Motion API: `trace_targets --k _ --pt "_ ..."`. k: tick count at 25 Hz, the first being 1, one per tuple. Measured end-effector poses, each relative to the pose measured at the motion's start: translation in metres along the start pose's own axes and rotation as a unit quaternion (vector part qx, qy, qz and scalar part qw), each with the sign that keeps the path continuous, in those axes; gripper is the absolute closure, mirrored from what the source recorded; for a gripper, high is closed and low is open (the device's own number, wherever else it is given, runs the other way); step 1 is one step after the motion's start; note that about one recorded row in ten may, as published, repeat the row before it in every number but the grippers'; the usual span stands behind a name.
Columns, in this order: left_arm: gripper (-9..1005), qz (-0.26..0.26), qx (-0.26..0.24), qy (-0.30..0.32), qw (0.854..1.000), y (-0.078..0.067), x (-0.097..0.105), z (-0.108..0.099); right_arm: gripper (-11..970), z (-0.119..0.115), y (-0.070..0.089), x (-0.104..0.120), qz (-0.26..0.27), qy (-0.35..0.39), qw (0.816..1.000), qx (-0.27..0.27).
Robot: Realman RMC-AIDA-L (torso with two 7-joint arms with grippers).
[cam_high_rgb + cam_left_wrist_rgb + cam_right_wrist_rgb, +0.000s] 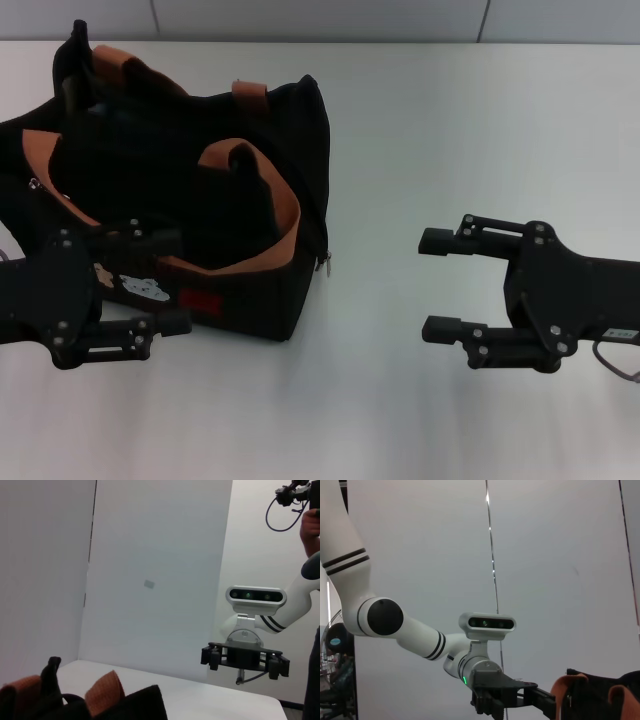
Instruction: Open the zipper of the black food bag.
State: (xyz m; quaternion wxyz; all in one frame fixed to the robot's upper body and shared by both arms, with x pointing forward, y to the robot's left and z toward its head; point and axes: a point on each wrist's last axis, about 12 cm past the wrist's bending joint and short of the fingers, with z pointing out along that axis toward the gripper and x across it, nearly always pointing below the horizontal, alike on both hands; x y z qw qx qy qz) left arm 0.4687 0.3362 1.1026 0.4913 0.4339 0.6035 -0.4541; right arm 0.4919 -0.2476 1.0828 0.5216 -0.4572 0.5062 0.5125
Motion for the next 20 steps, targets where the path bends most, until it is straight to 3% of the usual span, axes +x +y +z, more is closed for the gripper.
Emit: trace_targets --k 20 --pt "226 -0.007 0.002 -0.003 1.000 -0.0038 0.0038 0.0017 217 0.0020 0.0051 0.0029 0.029 -0.004 1.000 -0.006"
